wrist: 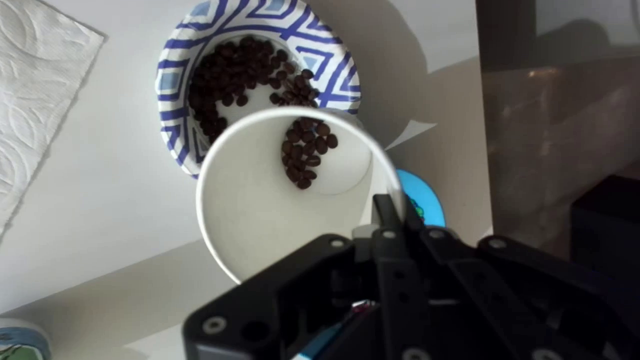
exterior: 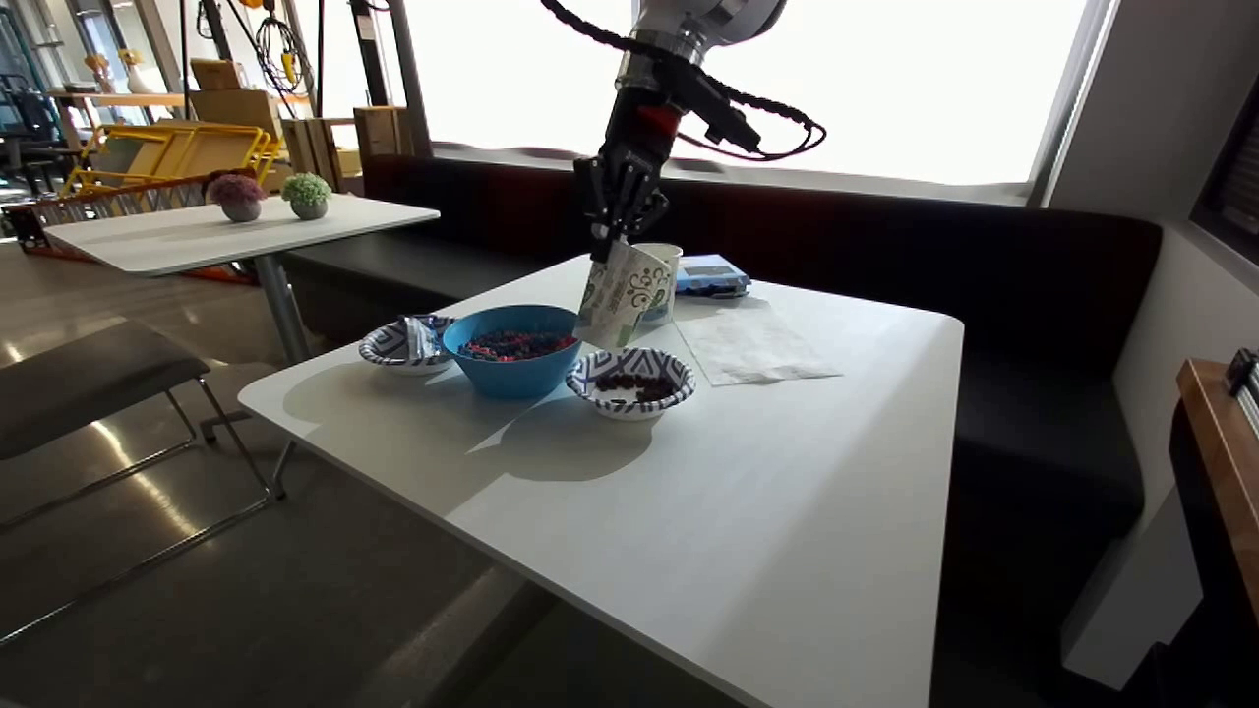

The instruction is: Pour the beans out of the coffee cup into the bowl then put the cup on the right, into it

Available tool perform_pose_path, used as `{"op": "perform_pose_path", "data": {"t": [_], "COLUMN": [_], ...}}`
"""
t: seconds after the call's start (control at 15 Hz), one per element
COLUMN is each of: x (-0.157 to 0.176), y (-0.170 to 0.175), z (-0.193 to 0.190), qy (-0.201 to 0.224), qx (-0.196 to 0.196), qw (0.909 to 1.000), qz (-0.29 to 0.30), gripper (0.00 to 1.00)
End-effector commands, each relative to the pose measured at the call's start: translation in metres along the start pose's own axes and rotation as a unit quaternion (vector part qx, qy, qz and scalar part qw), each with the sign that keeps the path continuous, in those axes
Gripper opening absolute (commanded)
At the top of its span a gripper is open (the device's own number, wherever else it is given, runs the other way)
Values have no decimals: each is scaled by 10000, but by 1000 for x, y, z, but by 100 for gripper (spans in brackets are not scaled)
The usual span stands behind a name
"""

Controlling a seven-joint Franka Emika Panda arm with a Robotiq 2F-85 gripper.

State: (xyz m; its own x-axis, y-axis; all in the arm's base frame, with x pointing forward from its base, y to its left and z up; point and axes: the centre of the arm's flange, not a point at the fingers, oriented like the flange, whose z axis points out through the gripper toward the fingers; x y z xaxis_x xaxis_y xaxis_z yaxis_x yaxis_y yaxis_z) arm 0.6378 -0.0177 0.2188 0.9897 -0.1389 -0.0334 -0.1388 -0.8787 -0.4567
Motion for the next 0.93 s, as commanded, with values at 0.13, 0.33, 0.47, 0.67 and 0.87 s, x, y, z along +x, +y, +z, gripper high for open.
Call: {"op": "perform_pose_path", "data": {"t": [0.13, 0.33, 0.47, 0.67, 0.87], "x": [-11, -14, -18, -20, -17], "y": [11, 20, 26, 40, 59], "z": [10, 17, 21, 27, 37], "qy": [-280, -559, -716, -838, -876], "qx": [1002, 1461, 1758, 2162, 2657], "qw": [9925, 9844, 9778, 9687, 9560], "qz": [-641, -809, -882, -885, -883], "gripper": [1, 1, 1, 1, 1]}}
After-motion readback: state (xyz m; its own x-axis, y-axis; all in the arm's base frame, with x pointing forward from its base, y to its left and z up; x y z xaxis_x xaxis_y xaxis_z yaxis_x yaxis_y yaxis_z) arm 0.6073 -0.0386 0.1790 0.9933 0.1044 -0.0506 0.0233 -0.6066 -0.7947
